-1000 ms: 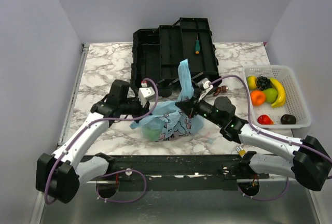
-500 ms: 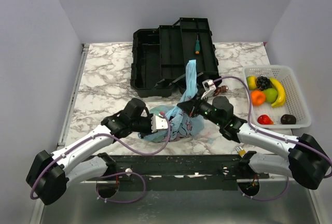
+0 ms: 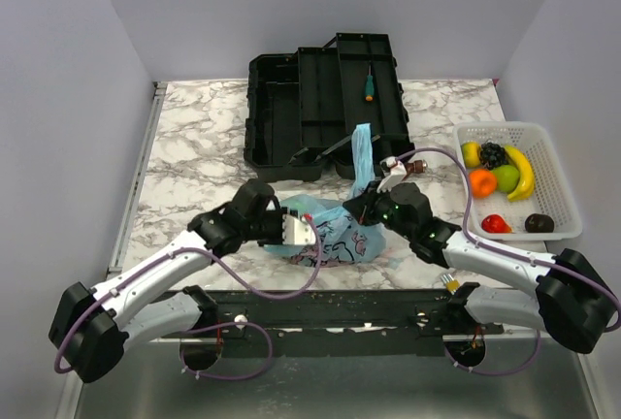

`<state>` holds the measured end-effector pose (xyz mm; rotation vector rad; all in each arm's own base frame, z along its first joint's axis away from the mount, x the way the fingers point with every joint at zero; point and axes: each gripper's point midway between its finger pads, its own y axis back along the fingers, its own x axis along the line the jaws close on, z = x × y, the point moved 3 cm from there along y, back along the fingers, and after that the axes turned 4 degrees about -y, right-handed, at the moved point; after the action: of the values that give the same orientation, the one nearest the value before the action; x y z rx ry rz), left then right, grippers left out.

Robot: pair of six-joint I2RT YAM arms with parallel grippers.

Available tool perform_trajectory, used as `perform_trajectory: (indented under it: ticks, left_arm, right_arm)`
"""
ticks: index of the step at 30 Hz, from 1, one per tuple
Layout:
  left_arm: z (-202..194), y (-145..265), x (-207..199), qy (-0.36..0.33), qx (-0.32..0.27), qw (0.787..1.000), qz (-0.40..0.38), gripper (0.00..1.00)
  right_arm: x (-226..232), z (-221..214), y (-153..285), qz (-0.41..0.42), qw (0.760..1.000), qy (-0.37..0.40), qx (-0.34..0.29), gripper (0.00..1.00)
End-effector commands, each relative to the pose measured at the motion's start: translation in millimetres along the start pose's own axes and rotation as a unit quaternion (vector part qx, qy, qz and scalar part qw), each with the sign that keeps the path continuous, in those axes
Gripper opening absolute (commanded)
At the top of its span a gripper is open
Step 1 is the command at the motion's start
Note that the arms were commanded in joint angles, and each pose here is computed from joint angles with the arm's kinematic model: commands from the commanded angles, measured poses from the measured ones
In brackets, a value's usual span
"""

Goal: Place the fake fruits into the plastic bag and tie a complex knot

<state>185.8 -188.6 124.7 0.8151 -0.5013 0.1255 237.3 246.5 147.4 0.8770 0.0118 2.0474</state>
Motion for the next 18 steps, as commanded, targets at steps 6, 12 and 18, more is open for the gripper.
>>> perform_trajectory:
  ticks: [6, 12, 18]
  left_arm:
    - [76.6, 115.0, 80.4, 0.290, -0.176, 0.938, 0.071, 0.84]
    - [58.3, 138.6, 53.0, 0.459, -0.199, 0.860, 0.098, 0.86]
    - [27.5, 120.7, 30.4, 0.670, -0.228, 0.703, 0.077, 0.85]
  right_arm:
    - [-8.3, -0.2, 1.4, -0.012, 1.000, 0.002, -0.003, 0.01]
    - [-10.9, 4.3, 3.1, -0.027, 0.999, -0.009, -0.014, 0.01]
    - [-12.0, 2.9, 5.7, -0.025, 0.999, -0.014, -0.016, 0.01]
